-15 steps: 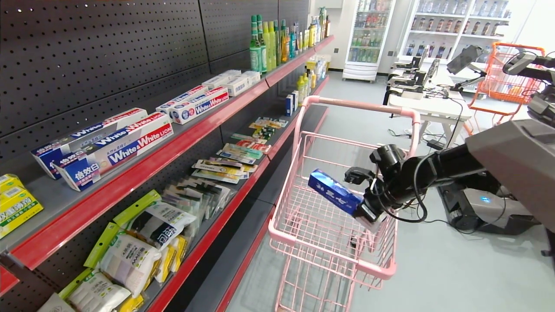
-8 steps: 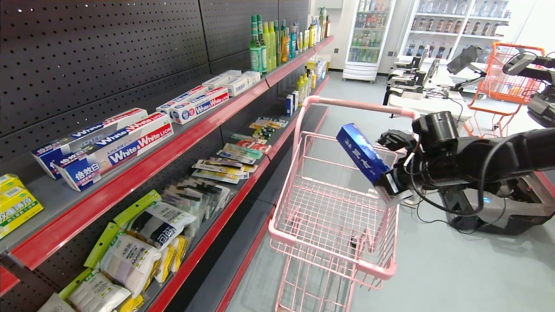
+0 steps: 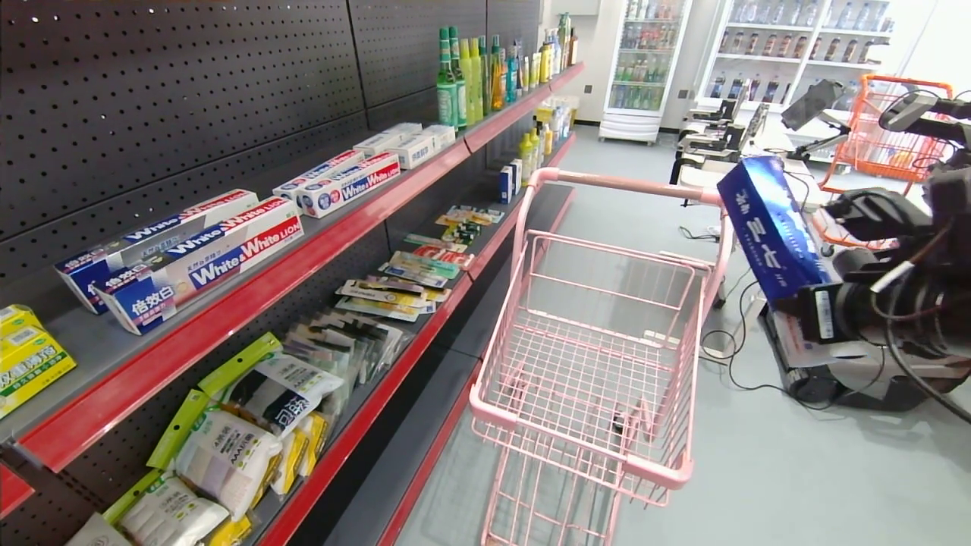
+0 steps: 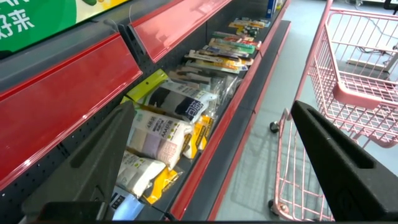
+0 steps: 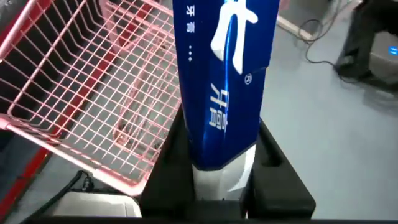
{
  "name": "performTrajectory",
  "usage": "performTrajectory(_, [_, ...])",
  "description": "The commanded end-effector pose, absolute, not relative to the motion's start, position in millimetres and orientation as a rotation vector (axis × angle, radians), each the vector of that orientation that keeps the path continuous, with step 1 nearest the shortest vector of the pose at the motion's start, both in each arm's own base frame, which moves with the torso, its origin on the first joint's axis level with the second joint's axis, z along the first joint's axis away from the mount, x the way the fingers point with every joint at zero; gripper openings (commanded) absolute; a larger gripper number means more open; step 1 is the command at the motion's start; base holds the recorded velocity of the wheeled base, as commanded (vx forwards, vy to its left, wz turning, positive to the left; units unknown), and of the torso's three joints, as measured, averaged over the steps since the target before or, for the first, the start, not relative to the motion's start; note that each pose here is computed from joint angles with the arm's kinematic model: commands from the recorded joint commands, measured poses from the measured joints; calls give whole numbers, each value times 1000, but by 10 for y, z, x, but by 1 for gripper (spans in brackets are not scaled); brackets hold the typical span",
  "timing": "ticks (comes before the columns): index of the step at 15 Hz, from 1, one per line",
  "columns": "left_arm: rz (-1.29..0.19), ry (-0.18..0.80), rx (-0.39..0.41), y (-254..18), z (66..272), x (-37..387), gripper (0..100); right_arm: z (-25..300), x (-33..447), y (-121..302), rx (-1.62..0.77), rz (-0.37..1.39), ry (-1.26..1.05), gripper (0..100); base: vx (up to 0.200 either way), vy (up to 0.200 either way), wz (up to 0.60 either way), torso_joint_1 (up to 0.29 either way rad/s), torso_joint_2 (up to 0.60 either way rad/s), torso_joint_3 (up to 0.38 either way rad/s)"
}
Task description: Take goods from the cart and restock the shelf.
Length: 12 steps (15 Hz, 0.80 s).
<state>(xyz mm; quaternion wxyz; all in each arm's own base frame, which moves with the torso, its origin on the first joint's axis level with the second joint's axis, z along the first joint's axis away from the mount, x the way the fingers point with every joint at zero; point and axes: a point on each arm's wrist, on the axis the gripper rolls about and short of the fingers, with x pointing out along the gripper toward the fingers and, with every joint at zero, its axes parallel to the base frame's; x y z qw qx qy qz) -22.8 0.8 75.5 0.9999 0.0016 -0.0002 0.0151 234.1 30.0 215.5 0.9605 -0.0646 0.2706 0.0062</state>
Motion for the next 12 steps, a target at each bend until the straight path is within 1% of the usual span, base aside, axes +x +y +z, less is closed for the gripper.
performTrajectory(1, [31,0,3,8,755,-228,100,2312,1636,129,-120,-51,429,0,0,0,0,0,0,0])
performTrajectory(3, [31,0,3,8,755,-228,100,2178,1218,38,-189,-71,397,0,0,0,0,0,0,0])
performTrajectory(4, [31,0,3,8,755,-228,100,2147,1046,7,-198,-85,372,0,0,0,0,0,0,0])
performTrajectory(5, [31,0,3,8,755,-228,100,2132,969,7,-211,-81,357,0,0,0,0,0,0,0])
performTrajectory(6, [31,0,3,8,755,-228,100,2098,760,-7,-239,-92,304,0,0,0,0,0,0,0])
performTrajectory(8, [31,0,3,8,755,-228,100,2048,593,-32,-236,-144,268,0,0,0,0,0,0,0])
performTrajectory(12, [31,0,3,8,755,-228,100,2002,506,-64,-230,-203,257,0,0,0,0,0,0,0])
